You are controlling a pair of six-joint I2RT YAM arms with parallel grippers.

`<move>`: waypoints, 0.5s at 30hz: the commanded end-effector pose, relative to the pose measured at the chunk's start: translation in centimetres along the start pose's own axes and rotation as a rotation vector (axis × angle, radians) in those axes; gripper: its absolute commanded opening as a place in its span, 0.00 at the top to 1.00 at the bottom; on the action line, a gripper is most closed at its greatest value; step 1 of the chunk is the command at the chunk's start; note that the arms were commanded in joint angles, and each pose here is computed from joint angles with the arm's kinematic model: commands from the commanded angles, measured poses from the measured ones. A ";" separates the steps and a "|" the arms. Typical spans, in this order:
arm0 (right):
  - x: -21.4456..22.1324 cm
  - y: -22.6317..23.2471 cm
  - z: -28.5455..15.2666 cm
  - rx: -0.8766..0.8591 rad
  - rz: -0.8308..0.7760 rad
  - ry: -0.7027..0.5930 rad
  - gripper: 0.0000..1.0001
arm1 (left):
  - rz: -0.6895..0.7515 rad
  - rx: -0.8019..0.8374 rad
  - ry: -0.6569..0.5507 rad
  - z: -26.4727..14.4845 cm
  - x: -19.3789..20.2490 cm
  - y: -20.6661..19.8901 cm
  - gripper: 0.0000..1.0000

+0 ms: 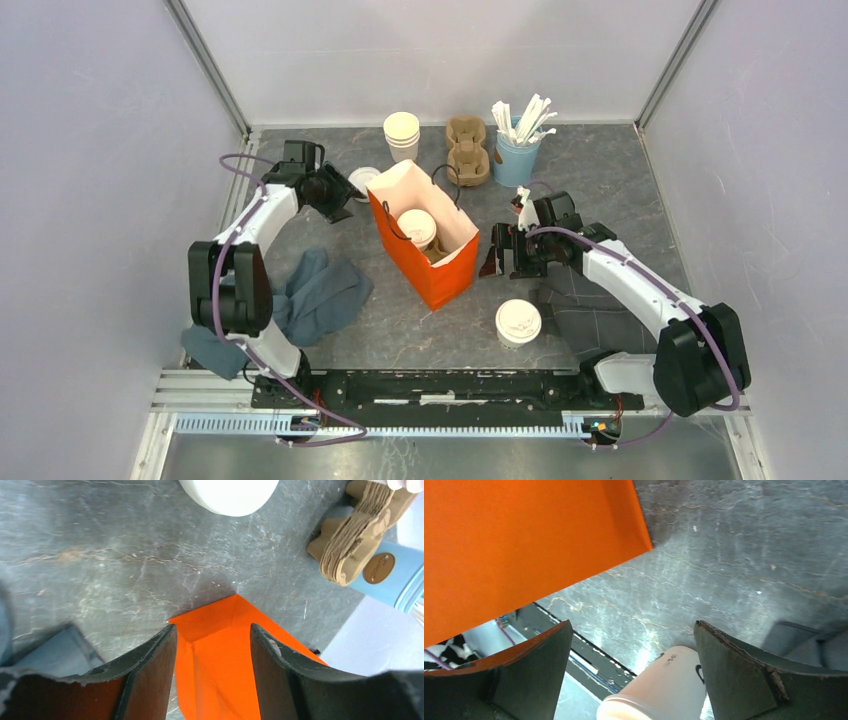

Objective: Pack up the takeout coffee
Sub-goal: Adjust the takeout bag at the center of the board.

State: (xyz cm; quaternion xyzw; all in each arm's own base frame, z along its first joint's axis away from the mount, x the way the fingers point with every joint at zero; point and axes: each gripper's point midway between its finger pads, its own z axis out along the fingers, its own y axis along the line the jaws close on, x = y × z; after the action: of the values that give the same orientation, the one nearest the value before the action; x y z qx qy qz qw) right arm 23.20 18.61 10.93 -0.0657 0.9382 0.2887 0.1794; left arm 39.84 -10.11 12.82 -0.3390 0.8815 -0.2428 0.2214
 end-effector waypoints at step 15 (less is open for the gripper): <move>-5.8 0.9 1.0 -0.048 0.044 -0.128 0.02 | 0.173 0.158 0.126 -0.8 5.2 -1.7 0.30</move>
State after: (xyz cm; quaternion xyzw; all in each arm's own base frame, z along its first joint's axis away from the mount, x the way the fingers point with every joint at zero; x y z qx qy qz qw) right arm 25.68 20.43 11.28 -0.0279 0.9235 0.3319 0.1905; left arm 38.60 -15.07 11.62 -0.2549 0.8963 -0.3105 0.1877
